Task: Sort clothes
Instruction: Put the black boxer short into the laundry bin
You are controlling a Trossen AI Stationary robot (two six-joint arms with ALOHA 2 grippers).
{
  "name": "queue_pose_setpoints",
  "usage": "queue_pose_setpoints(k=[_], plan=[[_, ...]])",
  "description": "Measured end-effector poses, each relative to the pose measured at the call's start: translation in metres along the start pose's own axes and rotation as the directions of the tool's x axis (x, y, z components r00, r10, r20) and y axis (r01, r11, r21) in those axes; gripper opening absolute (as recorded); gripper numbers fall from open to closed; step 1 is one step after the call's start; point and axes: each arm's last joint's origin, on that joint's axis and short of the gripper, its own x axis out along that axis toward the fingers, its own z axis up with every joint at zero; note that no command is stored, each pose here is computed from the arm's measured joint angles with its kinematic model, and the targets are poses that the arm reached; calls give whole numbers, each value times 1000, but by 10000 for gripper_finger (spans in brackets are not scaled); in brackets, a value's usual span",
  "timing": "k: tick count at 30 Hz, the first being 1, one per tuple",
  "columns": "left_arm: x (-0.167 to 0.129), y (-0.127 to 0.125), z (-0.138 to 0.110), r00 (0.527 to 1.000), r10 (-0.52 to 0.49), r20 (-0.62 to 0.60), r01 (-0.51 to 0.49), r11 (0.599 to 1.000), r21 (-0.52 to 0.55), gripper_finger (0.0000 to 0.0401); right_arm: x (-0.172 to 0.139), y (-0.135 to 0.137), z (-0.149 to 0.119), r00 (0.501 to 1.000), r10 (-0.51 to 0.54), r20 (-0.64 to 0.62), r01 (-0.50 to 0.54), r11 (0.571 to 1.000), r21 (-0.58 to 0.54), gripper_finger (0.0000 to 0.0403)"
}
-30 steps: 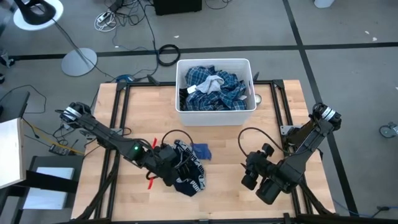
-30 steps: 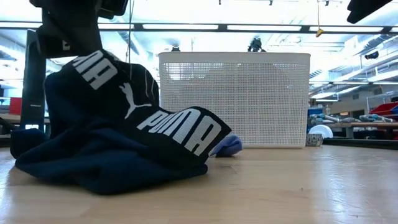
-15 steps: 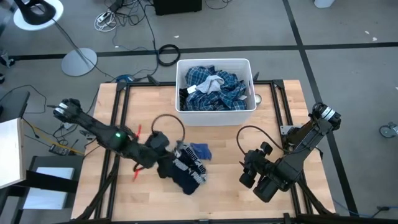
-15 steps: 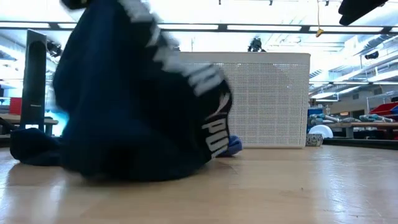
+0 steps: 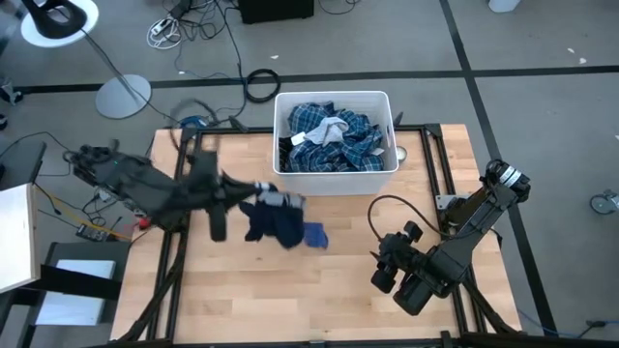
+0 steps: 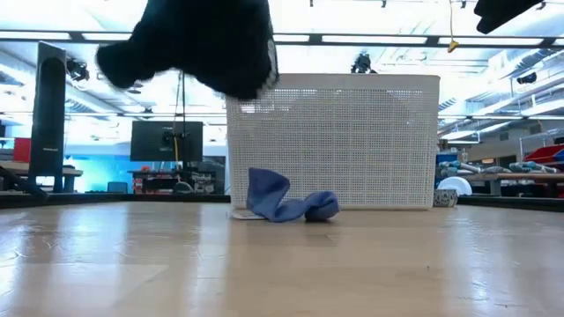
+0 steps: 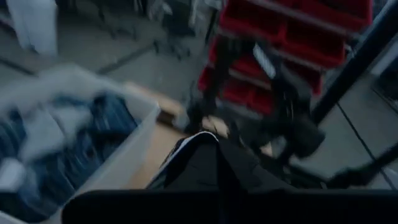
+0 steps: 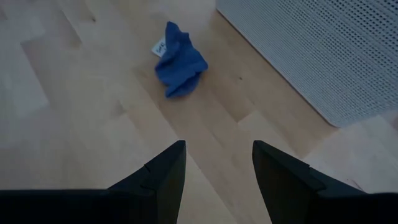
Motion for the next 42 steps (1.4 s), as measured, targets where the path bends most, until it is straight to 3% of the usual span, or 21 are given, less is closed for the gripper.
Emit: queue_pose_setpoints(k=[10, 15, 21, 30, 38, 42], plan=[[-49, 19, 69, 964, 106, 244, -121, 992, 45, 0, 0, 3, 2, 998, 16, 67, -18, 999, 29, 185], [-54, 34, 87, 939, 166, 300, -187, 981, 41, 0, 1, 3, 4, 995, 10, 101, -14, 999, 38, 185], [-51, 51, 103, 932, 152, 329, -184, 981, 67, 0, 8, 1, 12, 994, -17, 106, 10, 998, 66, 185], [-13, 84, 123, 951, 107, 292, -148, 981, 125, 0, 23, -5, 27, 992, -73, 102, 61, 991, 123, 185], [52, 133, 139, 989, -31, 145, 5, 984, 178, 0, 34, -10, 38, 989, -113, 96, 95, 980, 175, 185], [73, 158, 138, 996, -23, 81, 4, 974, 225, 0, 39, -11, 44, 988, -118, 97, 96, 974, 207, 185]])
